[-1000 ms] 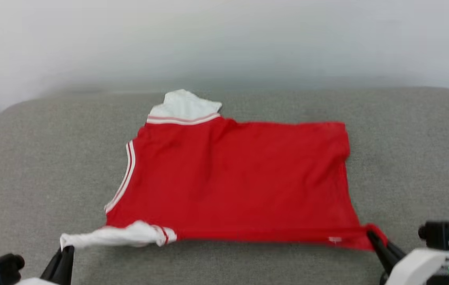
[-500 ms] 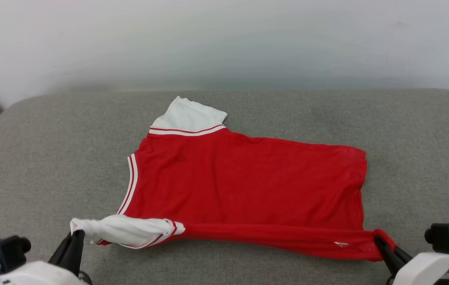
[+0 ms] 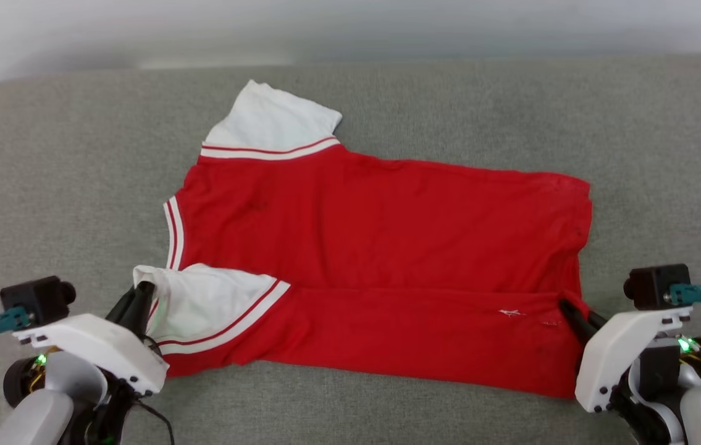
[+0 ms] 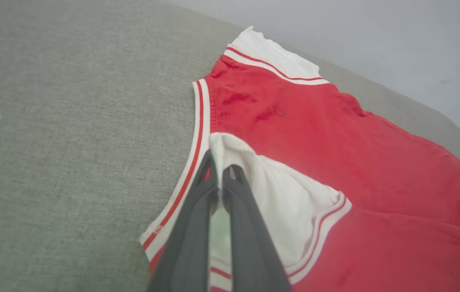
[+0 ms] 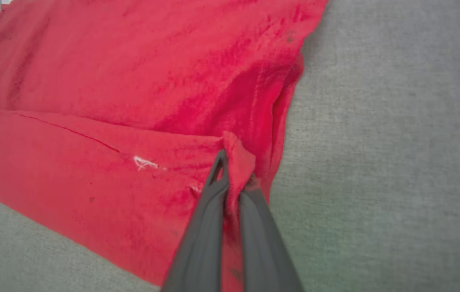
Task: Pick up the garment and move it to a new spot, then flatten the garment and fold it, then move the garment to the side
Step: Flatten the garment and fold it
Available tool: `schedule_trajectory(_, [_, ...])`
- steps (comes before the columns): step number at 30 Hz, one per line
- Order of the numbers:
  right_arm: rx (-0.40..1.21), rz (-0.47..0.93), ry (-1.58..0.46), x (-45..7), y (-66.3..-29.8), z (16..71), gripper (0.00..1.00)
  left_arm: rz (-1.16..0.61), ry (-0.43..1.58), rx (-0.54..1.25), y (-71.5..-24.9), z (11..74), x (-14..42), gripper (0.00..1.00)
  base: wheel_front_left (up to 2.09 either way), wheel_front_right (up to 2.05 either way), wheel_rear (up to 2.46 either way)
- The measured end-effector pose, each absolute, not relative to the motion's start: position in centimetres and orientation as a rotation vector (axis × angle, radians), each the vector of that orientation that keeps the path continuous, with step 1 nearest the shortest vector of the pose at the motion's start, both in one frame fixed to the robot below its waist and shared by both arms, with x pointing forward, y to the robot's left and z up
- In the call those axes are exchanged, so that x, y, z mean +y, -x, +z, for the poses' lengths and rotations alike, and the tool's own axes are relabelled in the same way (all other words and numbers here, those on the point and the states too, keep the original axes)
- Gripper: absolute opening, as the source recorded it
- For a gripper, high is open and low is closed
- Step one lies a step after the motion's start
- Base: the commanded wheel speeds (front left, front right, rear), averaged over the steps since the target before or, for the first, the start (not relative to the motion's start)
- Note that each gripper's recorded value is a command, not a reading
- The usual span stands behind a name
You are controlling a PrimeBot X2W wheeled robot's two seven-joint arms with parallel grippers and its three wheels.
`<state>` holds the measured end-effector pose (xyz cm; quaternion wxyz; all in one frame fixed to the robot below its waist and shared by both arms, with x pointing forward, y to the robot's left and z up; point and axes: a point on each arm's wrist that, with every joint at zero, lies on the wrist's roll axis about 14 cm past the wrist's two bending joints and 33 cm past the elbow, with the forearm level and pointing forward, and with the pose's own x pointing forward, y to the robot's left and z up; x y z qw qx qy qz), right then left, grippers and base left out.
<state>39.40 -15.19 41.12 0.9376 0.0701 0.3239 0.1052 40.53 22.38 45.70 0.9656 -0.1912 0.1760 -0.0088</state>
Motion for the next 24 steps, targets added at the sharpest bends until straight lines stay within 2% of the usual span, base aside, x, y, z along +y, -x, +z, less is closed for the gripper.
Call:
schedule_trajectory(7, [0.76,0.231,-0.122,-15.0,-40.3,37.1,0.0,-0.036,0.411,0.533,-41.4,40.1,21.5,0.0,0.0,0.0,0.0])
schedule_trajectory(8, [0.757,0.235,-0.119,-14.9,-40.5,37.1,0.04,-0.045,0.415,0.554,-41.4,39.6,21.3,0.0,0.0,0.0,0.0])
schedule_trajectory(9, [0.755,0.236,-0.12,-14.8,-40.5,36.9,0.33,-0.053,0.422,0.568,-41.4,39.3,21.1,0.0,0.0,0.0,0.0])
schedule_trajectory(10, [0.751,0.242,-0.113,-14.7,-40.5,36.9,0.73,-0.059,0.435,0.573,-41.4,39.2,20.9,0.13,0.0,0.0,0.0])
schedule_trajectory(11, [0.741,0.244,-0.107,-14.7,-40.6,37.0,1.0,-0.066,0.444,0.576,-41.3,39.2,20.6,0.45,0.0,0.0,0.0])
schedule_trajectory(12, [0.731,0.245,-0.107,-14.7,-40.6,37.1,1.0,-0.068,0.444,0.584,-41.2,39.0,20.5,0.85,0.0,0.0,0.0])
schedule_trajectory(13, [0.712,0.247,-0.109,-14.6,-40.7,37.4,1.0,-0.071,0.443,0.591,-41.1,38.9,20.5,1.0,0.0,0.0,0.0])
schedule_trajectory(20, [0.432,0.225,-0.138,-15.1,-42.0,42.7,1.0,-0.038,0.414,0.507,-41.4,41.9,22.9,1.0,0.0,0.0,0.0])
schedule_trajectory(24, [0.292,0.207,-0.143,-15.5,-41.5,46.0,1.0,-0.041,0.376,0.466,-41.2,44.6,24.1,1.0,0.0,0.0,0.0])
